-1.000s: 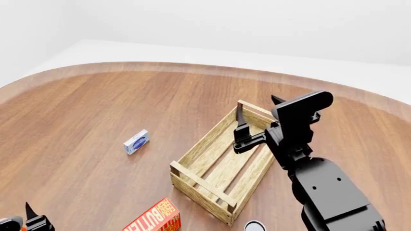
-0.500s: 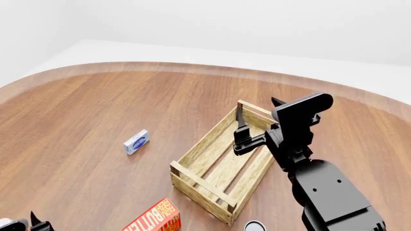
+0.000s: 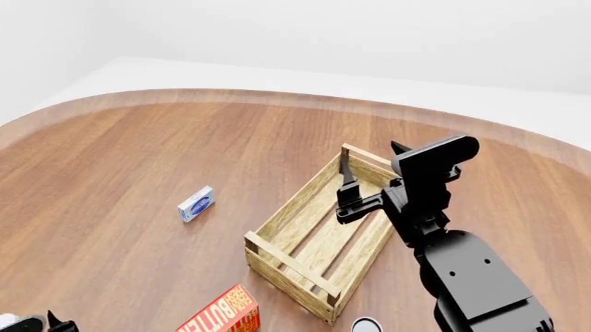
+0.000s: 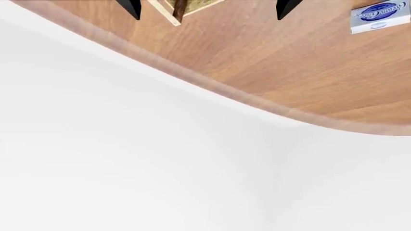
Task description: Pick up the ketchup, and put it in the wooden tray.
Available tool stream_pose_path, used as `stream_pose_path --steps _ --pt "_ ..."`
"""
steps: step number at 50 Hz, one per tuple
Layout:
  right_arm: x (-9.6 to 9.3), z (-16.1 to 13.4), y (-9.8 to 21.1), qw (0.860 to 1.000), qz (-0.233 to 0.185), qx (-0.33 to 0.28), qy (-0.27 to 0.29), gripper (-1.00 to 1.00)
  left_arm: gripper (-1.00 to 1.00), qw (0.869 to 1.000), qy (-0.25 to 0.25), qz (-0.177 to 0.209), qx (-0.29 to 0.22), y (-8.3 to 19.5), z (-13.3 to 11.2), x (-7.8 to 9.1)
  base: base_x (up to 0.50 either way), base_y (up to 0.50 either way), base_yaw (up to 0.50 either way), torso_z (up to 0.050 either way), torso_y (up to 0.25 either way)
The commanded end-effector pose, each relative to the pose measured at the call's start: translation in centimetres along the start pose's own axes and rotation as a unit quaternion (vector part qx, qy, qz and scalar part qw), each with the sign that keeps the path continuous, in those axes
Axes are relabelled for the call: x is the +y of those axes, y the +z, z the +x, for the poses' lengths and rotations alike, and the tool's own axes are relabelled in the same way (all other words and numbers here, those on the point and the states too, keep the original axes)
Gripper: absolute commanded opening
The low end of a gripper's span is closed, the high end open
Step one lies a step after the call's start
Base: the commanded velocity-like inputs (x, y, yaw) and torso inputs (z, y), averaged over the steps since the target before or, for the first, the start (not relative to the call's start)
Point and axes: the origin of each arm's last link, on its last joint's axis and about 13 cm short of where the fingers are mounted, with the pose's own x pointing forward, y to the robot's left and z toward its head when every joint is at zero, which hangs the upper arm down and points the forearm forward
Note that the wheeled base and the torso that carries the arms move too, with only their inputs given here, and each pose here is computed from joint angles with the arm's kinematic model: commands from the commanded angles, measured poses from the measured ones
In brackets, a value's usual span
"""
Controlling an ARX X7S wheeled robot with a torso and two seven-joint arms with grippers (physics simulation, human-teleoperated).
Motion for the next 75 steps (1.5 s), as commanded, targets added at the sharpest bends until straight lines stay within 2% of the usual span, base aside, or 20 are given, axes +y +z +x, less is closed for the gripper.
stream_pose_path --steps 1,16,17,25,38,43,50,55,63,69,75 --pt "-0.1 -0.2 0.0 1.000 0.001 0.000 -0.002 1.00 1.00 1.000 0.008 0.001 0.014 -0.5 0.5 -0.2 0.00 0.00 0.00 0.000 0.000" --pt "-0.2 -0.3 0.0 1.000 0.001 0.001 -0.007 1.00 1.00 1.000 0.014 -0.007 0.025 -0.5 2.4 -1.1 0.00 0.00 0.00 0.000 0.000" --pt "-0.2 -0.3 0.0 1.000 0.002 0.001 -0.008 1.00 -1.00 1.000 0.014 -0.008 0.025 -0.5 2.6 -1.2 0.00 0.00 0.00 0.000 0.000" --pt "-0.2 -0.2 0.0 1.000 0.002 0.001 -0.010 1.00 -1.00 1.000 0.013 -0.013 0.023 -0.4 3.8 -1.8 0.00 0.00 0.00 0.000 0.000" --pt "-0.3 -0.3 0.0 1.000 0.004 0.000 -0.013 1.00 -1.00 1.000 0.004 -0.024 0.012 0.1 3.7 -1.8 0.00 0.00 0.00 0.000 0.000" --pt "-0.4 -0.3 0.3 1.000 0.005 -0.006 -0.017 1.00 -1.00 0.999 -0.015 -0.028 -0.018 2.2 3.6 -2.1 0.00 0.00 0.00 0.000 0.000" --pt "-0.9 -0.4 1.2 0.999 0.010 -0.023 -0.025 1.00 -1.00 0.996 -0.050 -0.030 -0.071 6.9 4.0 -3.0 0.00 0.00 0.00 0.000 0.000" --pt "-1.4 -0.5 1.7 0.999 0.012 -0.031 -0.035 1.00 -1.00 0.992 -0.075 -0.025 -0.096 9.6 4.8 -4.6 0.00 0.00 0.00 0.000 0.000" --pt "-2.4 -0.7 2.3 0.997 0.014 -0.041 -0.061 1.00 -1.00 0.982 -0.140 -0.012 -0.128 13.4 6.4 -8.1 0.00 0.00 0.00 0.000 0.000" --pt "-3.1 -0.9 2.9 0.996 0.007 -0.040 -0.079 1.00 -1.00 0.970 -0.201 0.008 -0.137 15.6 7.7 -11.6 0.00 0.00 0.00 0.000 0.000" --pt "-3.8 -1.2 3.4 0.995 -0.001 -0.037 -0.094 1.00 -1.00 0.953 -0.262 0.024 -0.150 17.5 8.3 -15.2 0.00 0.00 0.00 0.000 0.000"
